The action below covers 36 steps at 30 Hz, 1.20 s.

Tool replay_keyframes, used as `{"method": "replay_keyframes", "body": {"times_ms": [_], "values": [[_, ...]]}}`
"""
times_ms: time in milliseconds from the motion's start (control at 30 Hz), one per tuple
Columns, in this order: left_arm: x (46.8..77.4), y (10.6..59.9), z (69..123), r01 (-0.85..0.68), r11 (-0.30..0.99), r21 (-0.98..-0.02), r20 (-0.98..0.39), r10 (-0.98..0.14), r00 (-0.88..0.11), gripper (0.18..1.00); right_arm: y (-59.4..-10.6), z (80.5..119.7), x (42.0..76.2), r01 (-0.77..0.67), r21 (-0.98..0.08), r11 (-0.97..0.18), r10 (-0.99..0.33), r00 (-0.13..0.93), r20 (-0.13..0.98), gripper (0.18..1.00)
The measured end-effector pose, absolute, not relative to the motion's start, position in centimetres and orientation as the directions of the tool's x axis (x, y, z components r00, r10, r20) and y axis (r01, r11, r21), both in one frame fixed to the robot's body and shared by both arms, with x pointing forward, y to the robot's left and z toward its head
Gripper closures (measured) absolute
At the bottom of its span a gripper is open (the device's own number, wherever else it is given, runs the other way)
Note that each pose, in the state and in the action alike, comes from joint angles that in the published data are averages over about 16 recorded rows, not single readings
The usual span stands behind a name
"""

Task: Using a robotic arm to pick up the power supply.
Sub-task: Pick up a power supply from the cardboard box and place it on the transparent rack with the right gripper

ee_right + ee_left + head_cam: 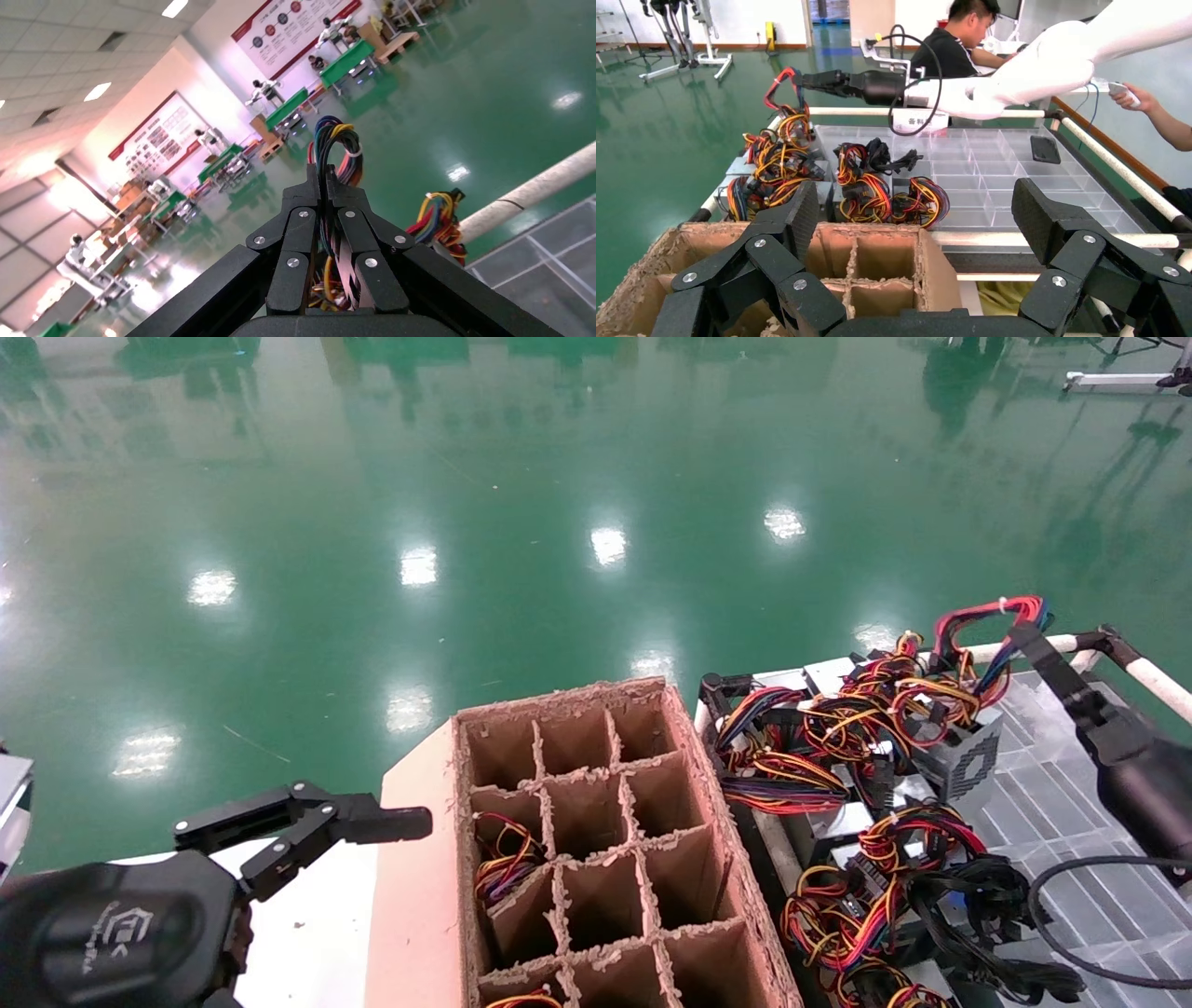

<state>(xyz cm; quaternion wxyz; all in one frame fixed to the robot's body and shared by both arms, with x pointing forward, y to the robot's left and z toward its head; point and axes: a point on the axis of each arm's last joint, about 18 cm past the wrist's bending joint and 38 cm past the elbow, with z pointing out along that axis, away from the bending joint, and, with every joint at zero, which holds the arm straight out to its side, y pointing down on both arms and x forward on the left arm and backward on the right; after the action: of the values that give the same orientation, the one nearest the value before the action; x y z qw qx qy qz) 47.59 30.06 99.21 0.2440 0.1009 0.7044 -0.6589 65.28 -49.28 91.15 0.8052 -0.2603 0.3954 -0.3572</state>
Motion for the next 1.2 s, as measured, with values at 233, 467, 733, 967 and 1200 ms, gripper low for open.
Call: {"method": "replay_keyframes", "body": {"times_ms": [233,467,733,967,1200], "values": [[47.6,30.1,99.2,0.464,0.111,-0.879,-0.477,-0.179,-0.861,0.184,-50.2,89.4,64.4,0.378,-0.703,0.602,-0.79,0.407,-0.458,0.988],[47.6,30.1,99.2,0.464,0.111,-0.879,-0.477,-0.179,-0.861,0.184,-51.6,89.2,63.3,0.381,-0.761,0.525,-0.841,0.369,-0.395,0.988],[47.6,30.1,99.2,0.464,0.111,-0.879,-0.477,-0.179,-0.861,0.184,-52.6,91.2,62.2,0.364,-0.87,0.331,-0.916,0.346,-0.204,0.988],[47.6,30.1,99.2,0.464,0.111,-0.879,-0.477,-0.179,-0.861,0.184,-53.1,93.8,61.1,0.356,-0.927,0.118,-0.94,0.342,0.012,0.988],[47.6,30.1,99.2,0.464,0.111,-0.879,-0.477,-0.179,-0.861,0.184,-53.1,96.2,60.1,0.349,-0.934,-0.071,-0.915,0.351,0.201,0.988]]}}
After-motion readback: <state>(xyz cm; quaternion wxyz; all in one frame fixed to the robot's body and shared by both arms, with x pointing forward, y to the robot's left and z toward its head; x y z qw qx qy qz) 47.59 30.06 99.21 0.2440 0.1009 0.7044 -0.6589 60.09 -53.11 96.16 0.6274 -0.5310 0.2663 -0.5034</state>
